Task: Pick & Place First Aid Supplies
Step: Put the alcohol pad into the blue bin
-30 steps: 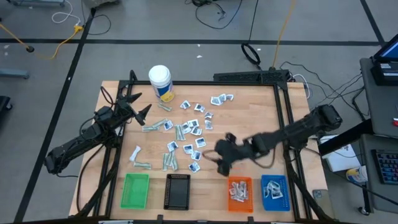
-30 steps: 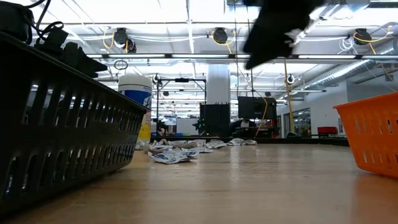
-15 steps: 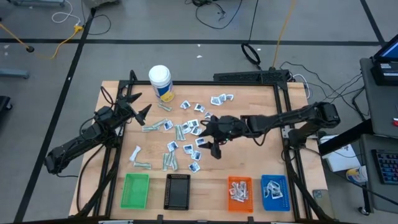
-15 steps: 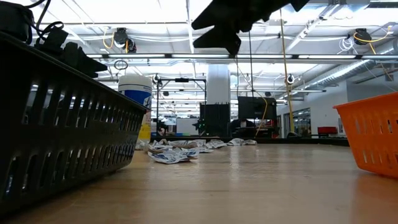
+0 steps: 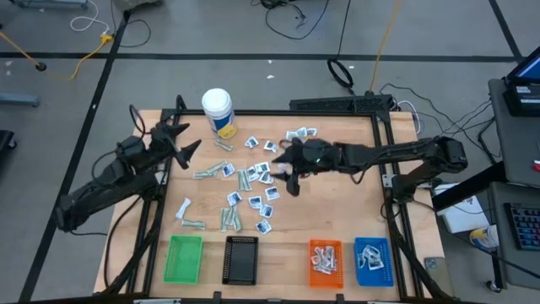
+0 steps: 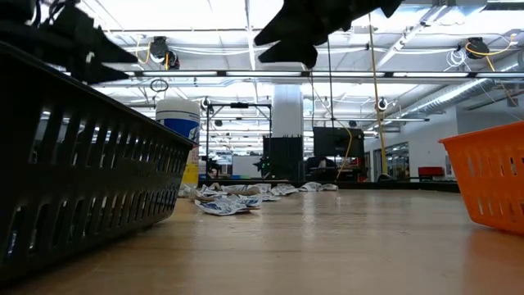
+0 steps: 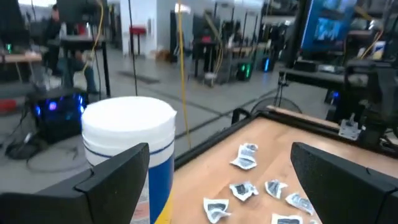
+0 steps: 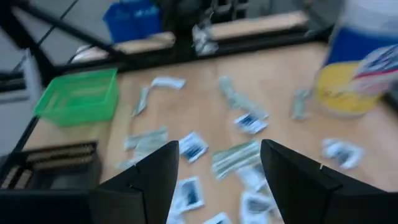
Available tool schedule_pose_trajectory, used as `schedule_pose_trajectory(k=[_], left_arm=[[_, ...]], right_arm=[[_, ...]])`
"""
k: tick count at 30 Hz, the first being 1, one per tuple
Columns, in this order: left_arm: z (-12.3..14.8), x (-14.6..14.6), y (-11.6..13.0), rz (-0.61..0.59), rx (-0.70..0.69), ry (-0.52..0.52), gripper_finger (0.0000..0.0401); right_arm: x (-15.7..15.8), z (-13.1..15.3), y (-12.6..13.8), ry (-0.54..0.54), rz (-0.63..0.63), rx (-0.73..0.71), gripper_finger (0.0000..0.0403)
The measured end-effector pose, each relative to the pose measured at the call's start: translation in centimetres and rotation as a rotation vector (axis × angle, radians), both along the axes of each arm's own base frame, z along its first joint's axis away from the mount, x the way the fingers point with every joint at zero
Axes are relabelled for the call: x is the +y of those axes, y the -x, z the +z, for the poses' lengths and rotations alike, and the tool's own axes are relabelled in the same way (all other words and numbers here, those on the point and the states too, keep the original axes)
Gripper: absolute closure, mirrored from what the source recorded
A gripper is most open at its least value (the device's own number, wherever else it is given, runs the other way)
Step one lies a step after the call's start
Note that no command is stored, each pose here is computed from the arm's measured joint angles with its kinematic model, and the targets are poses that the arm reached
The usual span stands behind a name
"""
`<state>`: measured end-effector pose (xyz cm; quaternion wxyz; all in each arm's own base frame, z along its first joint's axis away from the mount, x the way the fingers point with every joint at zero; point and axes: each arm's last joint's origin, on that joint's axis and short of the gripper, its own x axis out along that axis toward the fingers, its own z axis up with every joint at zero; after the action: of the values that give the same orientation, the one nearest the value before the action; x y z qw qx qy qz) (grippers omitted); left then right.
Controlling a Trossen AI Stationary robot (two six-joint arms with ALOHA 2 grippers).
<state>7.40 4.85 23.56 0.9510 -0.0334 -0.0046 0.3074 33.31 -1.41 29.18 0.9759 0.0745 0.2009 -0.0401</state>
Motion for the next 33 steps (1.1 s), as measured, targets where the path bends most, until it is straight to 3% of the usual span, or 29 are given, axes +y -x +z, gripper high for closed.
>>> schedule_pose_trajectory(k=[8,14,17,23,28,33], left_arm=[[5.5,1.4,-2.4,0.048,0.240,0.248,0.0004],[6.9,3.5,-5.9,0.093,0.531,0.499,0.0004],[7.4,4.6,-7.7,0.100,0.640,0.559,0.0004],[7.2,6.6,-11.0,0.107,0.842,0.697,0.0004],[6.2,7.4,-12.7,0.136,0.886,0.874,0.0004],[4.6,7.5,-14.3,0.098,0.933,0.950,0.0004]], right_arm=[[-3.7,5.7,4.1,0.059,-0.184,-0.221,0.0179],[-4.9,9.1,7.8,0.130,-0.238,-0.349,0.0179],[-4.9,10.3,9.3,0.160,-0.249,-0.394,0.0179],[-4.5,11.6,11.0,0.232,-0.240,-0.432,0.0179],[-4.3,11.7,11.6,0.261,-0.232,-0.416,0.0179],[-4.3,11.6,11.6,0.273,-0.228,-0.409,0.0179]])
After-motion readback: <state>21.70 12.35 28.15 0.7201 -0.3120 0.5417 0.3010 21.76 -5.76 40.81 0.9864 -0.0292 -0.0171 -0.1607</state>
